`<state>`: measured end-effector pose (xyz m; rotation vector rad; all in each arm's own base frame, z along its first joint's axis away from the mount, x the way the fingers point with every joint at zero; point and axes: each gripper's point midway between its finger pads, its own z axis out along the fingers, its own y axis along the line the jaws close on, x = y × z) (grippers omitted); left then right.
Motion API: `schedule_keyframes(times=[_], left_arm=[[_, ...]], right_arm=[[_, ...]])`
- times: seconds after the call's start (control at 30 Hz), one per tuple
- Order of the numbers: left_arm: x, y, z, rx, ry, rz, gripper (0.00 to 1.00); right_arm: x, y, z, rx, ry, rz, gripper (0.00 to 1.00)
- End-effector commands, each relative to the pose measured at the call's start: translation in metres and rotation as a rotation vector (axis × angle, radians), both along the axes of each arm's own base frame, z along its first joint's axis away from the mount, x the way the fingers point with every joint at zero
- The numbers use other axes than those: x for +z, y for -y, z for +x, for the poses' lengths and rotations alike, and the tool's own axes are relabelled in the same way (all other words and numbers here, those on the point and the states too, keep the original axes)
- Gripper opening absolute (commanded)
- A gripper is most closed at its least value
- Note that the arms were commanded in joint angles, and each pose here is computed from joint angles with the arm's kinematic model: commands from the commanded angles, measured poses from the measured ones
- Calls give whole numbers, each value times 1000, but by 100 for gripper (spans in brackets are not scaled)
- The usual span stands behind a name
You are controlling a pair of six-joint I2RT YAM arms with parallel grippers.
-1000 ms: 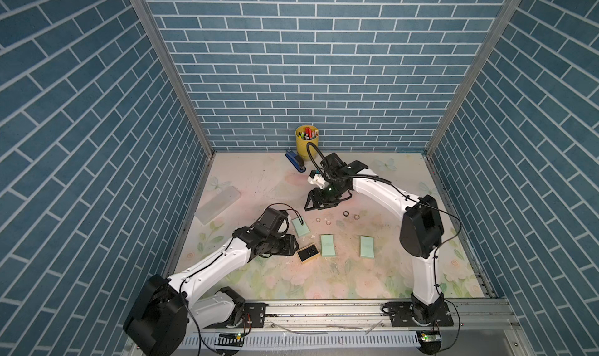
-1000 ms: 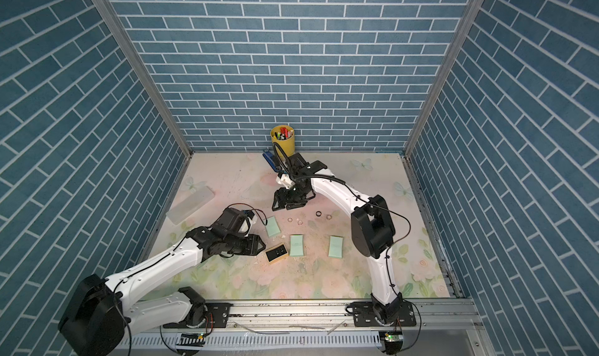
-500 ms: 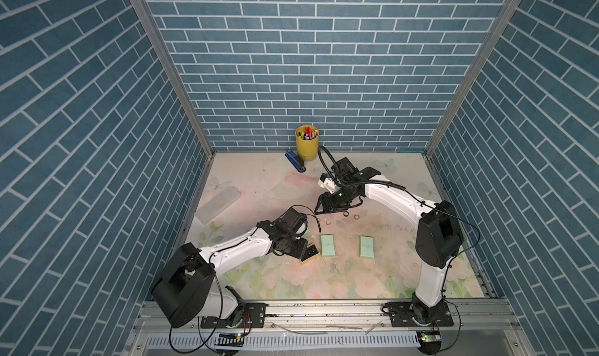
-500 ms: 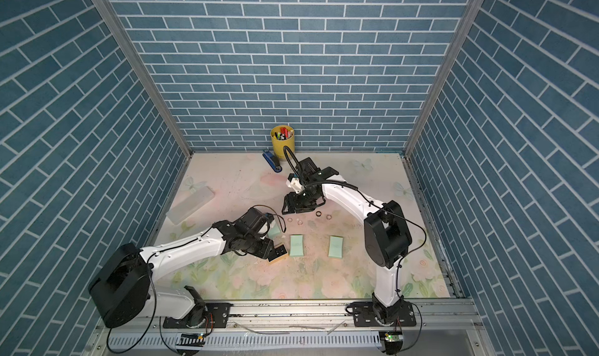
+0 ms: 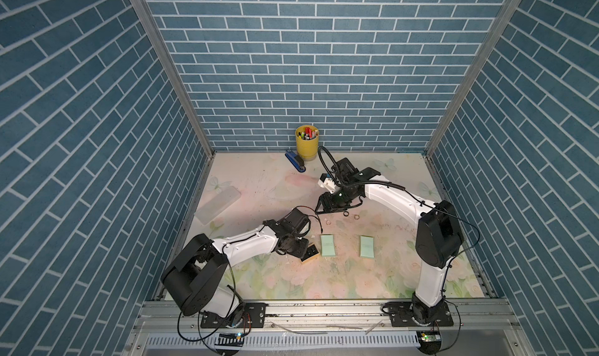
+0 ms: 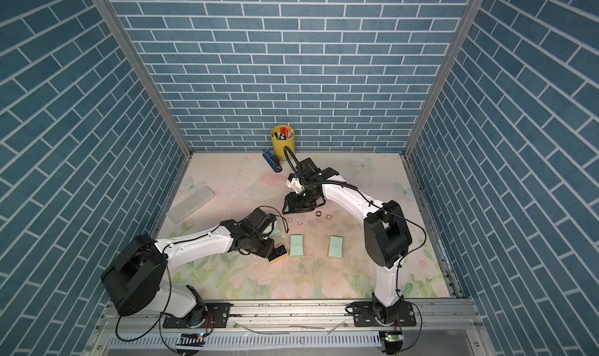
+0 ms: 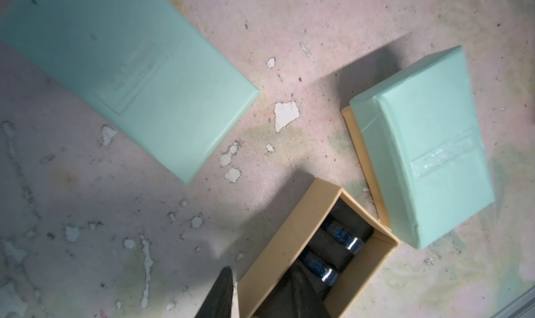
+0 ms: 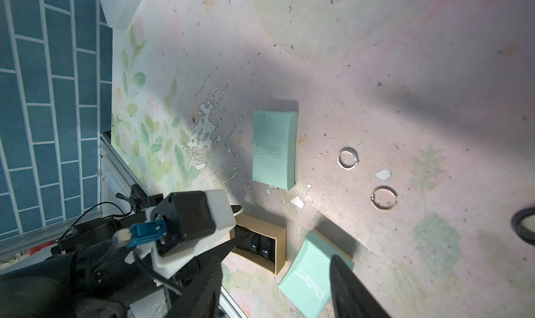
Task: Take the rings out of the lift-off lid box
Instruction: Move the jewelry box to the center of the board.
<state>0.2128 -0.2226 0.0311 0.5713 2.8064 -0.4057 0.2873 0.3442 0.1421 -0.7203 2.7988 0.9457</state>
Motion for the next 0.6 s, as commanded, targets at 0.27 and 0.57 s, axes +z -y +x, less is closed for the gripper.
schedule_keyframes(times=[0.27, 0.57], left_arm=[[-2, -13, -7, 60, 13, 8, 19], [2, -69, -15, 206, 54, 203, 11]], right_arm=[[-4, 3, -2, 3, -6, -11, 60], [2, -13, -10, 44, -1, 35, 58]])
